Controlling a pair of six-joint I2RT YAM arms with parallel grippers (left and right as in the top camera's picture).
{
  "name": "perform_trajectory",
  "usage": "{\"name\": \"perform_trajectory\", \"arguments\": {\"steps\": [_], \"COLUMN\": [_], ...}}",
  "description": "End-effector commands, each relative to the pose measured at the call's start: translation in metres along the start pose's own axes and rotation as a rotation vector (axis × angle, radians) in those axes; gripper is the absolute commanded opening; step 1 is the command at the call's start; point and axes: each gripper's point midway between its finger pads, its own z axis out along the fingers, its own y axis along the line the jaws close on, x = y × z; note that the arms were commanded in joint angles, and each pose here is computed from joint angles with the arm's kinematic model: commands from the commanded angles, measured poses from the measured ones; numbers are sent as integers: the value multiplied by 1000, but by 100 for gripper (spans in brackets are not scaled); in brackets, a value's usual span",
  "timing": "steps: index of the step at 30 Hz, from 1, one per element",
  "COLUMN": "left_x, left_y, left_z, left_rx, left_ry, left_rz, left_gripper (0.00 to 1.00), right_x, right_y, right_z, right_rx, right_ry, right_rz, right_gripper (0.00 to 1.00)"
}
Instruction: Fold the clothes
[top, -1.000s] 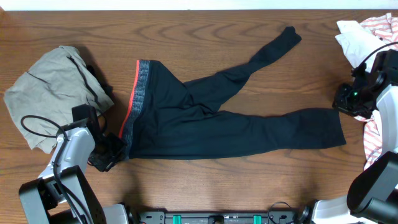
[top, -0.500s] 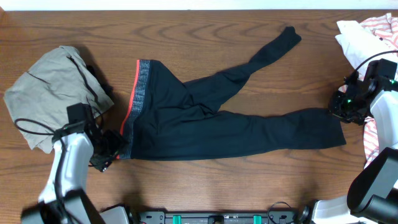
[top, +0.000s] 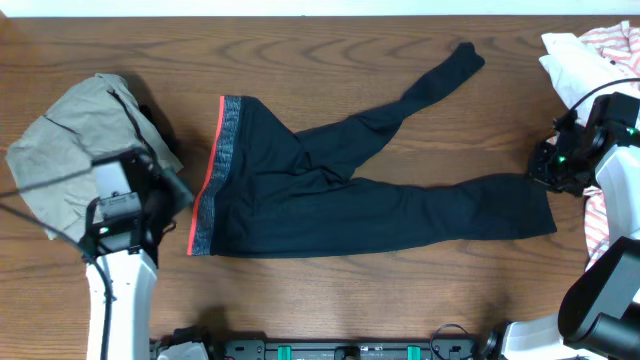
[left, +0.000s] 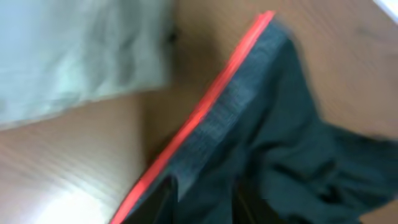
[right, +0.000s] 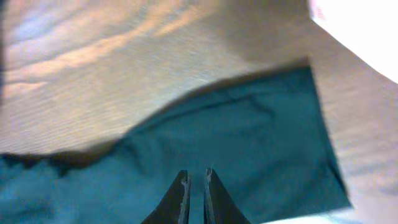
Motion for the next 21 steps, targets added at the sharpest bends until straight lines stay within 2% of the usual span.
{"name": "perform_trajectory", "arguments": {"steps": [1, 6, 9, 11, 13, 14, 16, 21], "left_x": [-11, -14, -20, -26, -31, -34, -37, -27], "left_y": [-39, -74, -87, -92, -96, -97, -99, -95], "left_z": [9, 44, 74, 93, 112, 122, 140, 178], "left_rx": [71, 96, 90, 85, 81, 81, 80, 78], "left_ry": [-19, 68, 118, 138, 150, 154, 158, 179], "left_rz": [214, 346, 377, 397, 411, 418, 424, 426], "left_gripper": [29, 30, 30, 30, 29, 30, 30, 29], "right_x": [-4, -20, -32, -39, -43, -44, -46, -56], "right_y": [31, 52, 68, 79, 92, 99, 117, 125], "right_z": [-2, -19, -35, -46, -55, -59, -65, -65], "right_rx": [-159, -209, -216, -221, -231, -243, -287, -267], "right_ry": [-12, -55, -92, -110, -126, -135, -156, -194], "right_rz": [-73, -115, -180, -222, -266, -295, -372, -375], "right_gripper": [11, 18, 27, 40, 61, 67, 68, 56]}}
